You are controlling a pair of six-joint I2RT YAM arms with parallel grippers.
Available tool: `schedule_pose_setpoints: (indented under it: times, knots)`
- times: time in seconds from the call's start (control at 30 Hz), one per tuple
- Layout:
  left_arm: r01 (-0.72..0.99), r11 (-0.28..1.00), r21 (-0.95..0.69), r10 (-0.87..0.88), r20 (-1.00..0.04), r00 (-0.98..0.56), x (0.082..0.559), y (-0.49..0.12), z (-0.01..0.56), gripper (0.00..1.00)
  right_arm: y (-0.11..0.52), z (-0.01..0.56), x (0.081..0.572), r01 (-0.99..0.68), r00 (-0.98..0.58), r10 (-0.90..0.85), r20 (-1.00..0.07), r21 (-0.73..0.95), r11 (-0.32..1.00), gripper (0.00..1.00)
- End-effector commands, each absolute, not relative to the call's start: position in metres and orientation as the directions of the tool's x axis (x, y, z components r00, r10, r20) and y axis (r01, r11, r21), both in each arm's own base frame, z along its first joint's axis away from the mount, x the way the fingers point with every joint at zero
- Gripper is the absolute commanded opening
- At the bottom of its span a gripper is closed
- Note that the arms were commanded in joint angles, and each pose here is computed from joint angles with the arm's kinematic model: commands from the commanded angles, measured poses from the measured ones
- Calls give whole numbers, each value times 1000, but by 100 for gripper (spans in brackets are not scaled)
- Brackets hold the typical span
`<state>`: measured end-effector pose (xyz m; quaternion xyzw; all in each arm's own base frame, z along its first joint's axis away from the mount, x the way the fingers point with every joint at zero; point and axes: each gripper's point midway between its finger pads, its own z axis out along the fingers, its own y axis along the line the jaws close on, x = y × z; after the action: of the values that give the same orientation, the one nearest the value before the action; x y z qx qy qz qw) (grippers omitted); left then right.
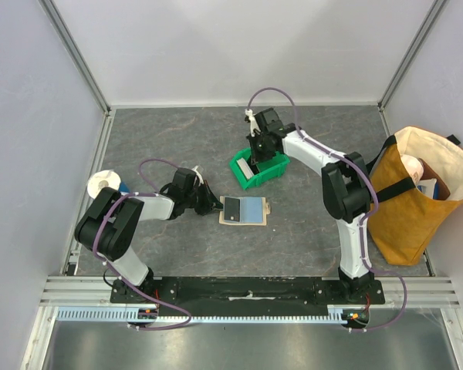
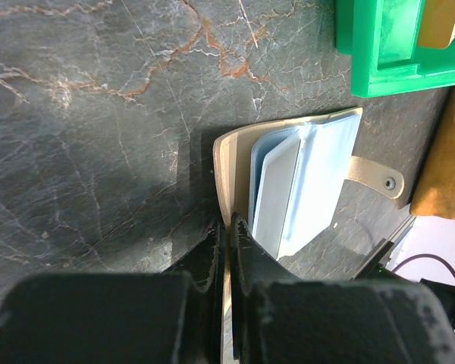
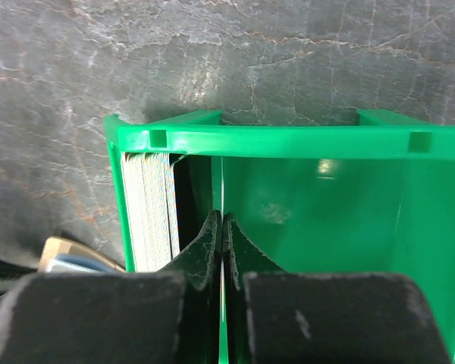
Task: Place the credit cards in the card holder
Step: Pick up the credit card from the storage box.
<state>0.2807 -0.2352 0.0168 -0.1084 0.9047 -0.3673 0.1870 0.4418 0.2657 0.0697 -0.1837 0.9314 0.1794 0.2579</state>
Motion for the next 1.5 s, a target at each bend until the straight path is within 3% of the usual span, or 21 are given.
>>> schedule_pose_setpoints:
  times: [0.0, 0.2, 0.43, 0.8, 0.9, 1.13, 1.23, 1.47]
  knots:
    - [-89, 751, -654, -313, -234, -920, 269, -225, -4, 2, 251, 116, 465, -356, -694, -296, -656, -44, 933, 0]
    - [-87, 749, -657, -314, -237, -919, 270, -225, -4, 2, 256, 88, 461, -381, -714, -357, -602, -93, 920, 1]
    - [-92, 751, -654, -315, -232, -920, 268, -224, -6, 2, 261, 64, 447, -419, -747, -371, -552, -44, 907, 10]
    - [-91, 748, -658, -315, -230, -921, 268, -225, -6, 2, 265, 64, 440, -443, -751, -380, -540, -15, 896, 18]
    - [-88, 747, -659, -313, -232, -921, 268, -225, -5, 2, 263, 64, 439, -444, -750, -388, -535, -25, 895, 11]
    - [-84, 743, -664, -310, -230, -923, 266, -225, -5, 2, 260, 62, 439, -455, -750, -406, -522, -38, 890, 12]
    - [-84, 742, -665, -311, -231, -922, 266, -225, -4, 2, 259, 68, 442, -448, -743, -401, -536, -47, 893, 0]
    - [-80, 741, -666, -313, -237, -920, 265, -224, -2, 2, 254, 127, 459, -392, -654, -350, -670, -95, 915, 0]
